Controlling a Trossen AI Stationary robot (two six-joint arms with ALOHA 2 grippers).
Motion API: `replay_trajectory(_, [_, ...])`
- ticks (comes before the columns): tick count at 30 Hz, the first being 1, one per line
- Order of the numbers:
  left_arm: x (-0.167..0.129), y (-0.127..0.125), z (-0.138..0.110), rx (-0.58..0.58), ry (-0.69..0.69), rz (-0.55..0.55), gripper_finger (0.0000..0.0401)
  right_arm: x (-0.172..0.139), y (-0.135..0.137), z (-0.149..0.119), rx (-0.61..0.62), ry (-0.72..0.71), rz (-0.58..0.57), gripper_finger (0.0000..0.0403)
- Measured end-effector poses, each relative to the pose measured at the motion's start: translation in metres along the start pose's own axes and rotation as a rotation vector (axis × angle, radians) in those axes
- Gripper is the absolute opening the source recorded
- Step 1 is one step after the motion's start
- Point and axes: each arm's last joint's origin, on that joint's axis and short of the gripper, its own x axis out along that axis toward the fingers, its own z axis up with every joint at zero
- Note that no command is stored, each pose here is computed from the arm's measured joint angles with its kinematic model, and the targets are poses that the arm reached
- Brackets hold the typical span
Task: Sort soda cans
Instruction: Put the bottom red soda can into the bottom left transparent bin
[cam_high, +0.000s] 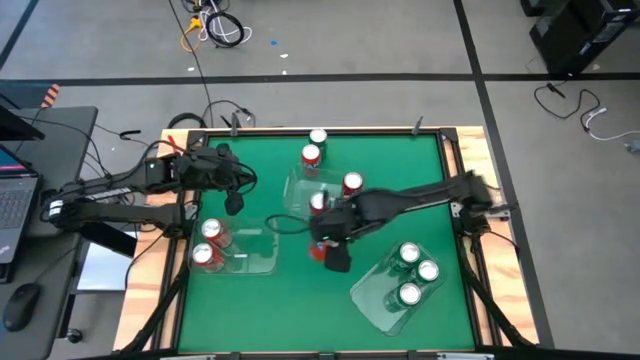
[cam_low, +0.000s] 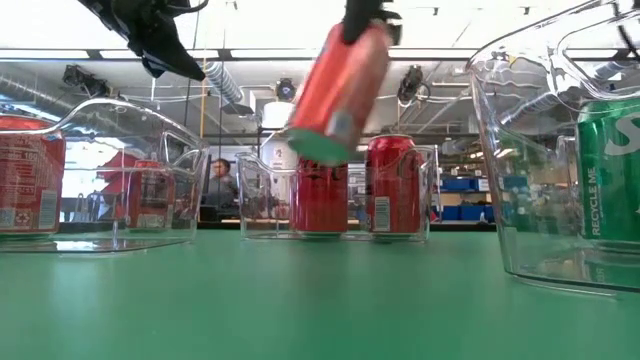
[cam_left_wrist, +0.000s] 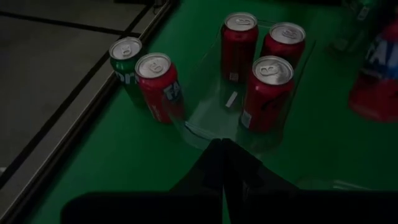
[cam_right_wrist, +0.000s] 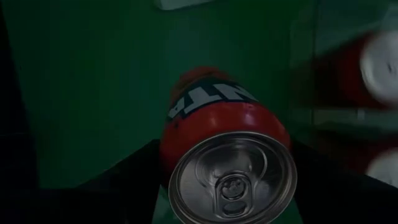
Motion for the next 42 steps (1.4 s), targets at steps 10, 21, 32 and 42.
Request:
replay_trajectory(10, [0.000,0.000,-0.005,0.005,0.048,0.000,0.0002,0.052,0.014,0.047,-0.184,0.090,-0.064,0.0282])
replay_trajectory(21, [0.000,0.000,-0.005,0.005,0.054,-0.008,0.0002,0.090,0.007,0.047,-0.210,0.165,-0.070,0.0282])
replay_trajectory(32, [0.000,-0.001,-0.005,0.009,0.055,-0.045,0.0002,0.095,0.008,0.051,-0.221,0.126,-0.058,0.0373])
replay_trajectory(42, [0.000,-0.001,-0.005,0.008,0.048,-0.046,0.0002,0.087,0.014,0.054,-0.238,0.088,-0.038,0.0339])
